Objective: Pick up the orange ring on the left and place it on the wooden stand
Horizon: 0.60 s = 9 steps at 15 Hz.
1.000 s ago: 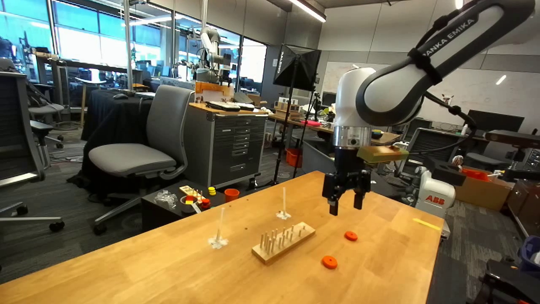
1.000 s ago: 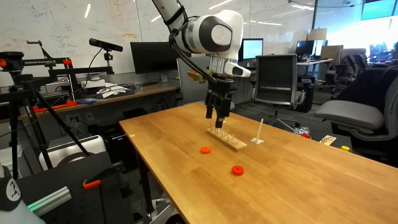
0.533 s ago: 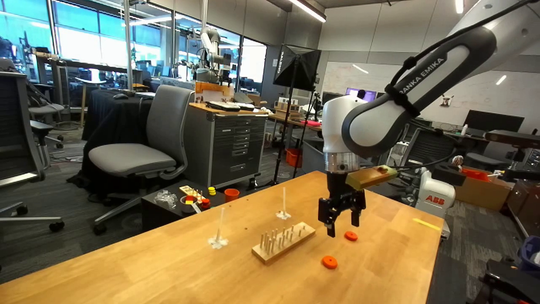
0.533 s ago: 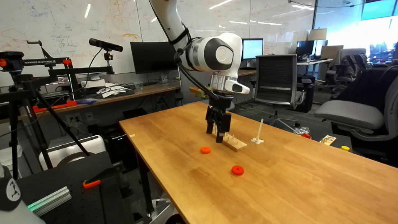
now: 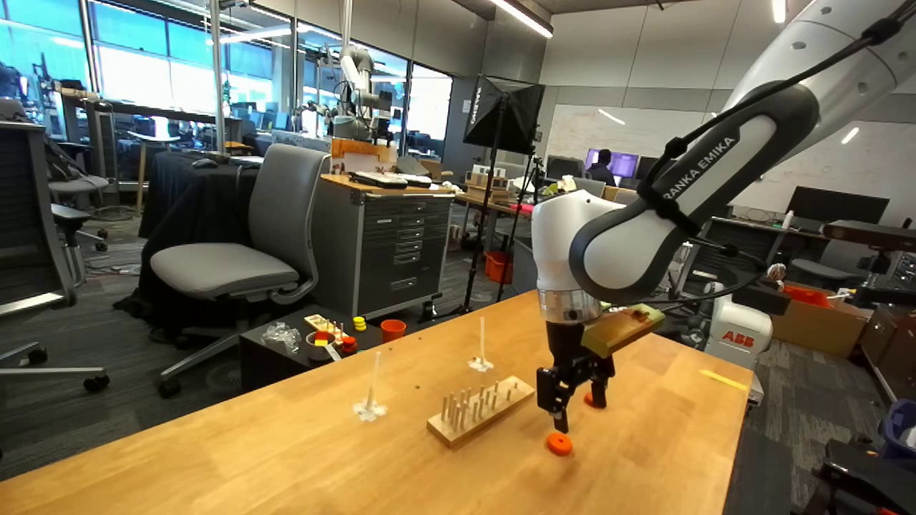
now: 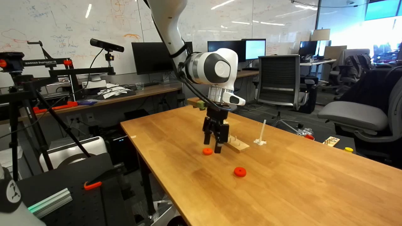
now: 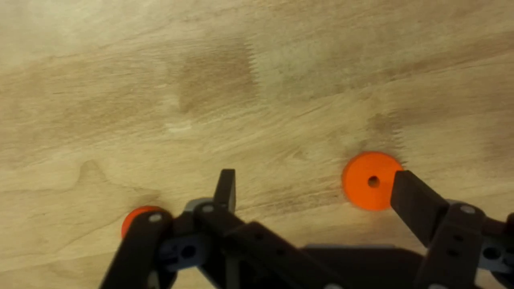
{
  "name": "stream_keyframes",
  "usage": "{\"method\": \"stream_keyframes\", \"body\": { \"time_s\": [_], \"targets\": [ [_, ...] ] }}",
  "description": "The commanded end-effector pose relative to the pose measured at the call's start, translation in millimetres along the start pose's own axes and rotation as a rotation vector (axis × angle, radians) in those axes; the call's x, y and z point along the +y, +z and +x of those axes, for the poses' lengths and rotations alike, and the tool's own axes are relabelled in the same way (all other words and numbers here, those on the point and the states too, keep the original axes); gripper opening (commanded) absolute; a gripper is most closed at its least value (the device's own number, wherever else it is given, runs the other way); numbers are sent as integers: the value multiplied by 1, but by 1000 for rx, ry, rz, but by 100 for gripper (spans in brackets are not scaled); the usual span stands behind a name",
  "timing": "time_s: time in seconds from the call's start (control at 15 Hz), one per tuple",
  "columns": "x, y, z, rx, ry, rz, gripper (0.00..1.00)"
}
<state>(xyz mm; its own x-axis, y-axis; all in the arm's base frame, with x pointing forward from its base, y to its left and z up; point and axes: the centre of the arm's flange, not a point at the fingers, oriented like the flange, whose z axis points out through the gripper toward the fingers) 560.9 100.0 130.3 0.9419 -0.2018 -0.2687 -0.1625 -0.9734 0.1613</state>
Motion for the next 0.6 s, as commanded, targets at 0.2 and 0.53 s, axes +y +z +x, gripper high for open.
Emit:
{"method": "stream_keyframes", "body": {
  "time_s": [0.2,0.53],
  "targets": [
    [-8,1,4,40,-51,15,100],
    [-11,6,3,52,-93,45,100]
  ]
}}
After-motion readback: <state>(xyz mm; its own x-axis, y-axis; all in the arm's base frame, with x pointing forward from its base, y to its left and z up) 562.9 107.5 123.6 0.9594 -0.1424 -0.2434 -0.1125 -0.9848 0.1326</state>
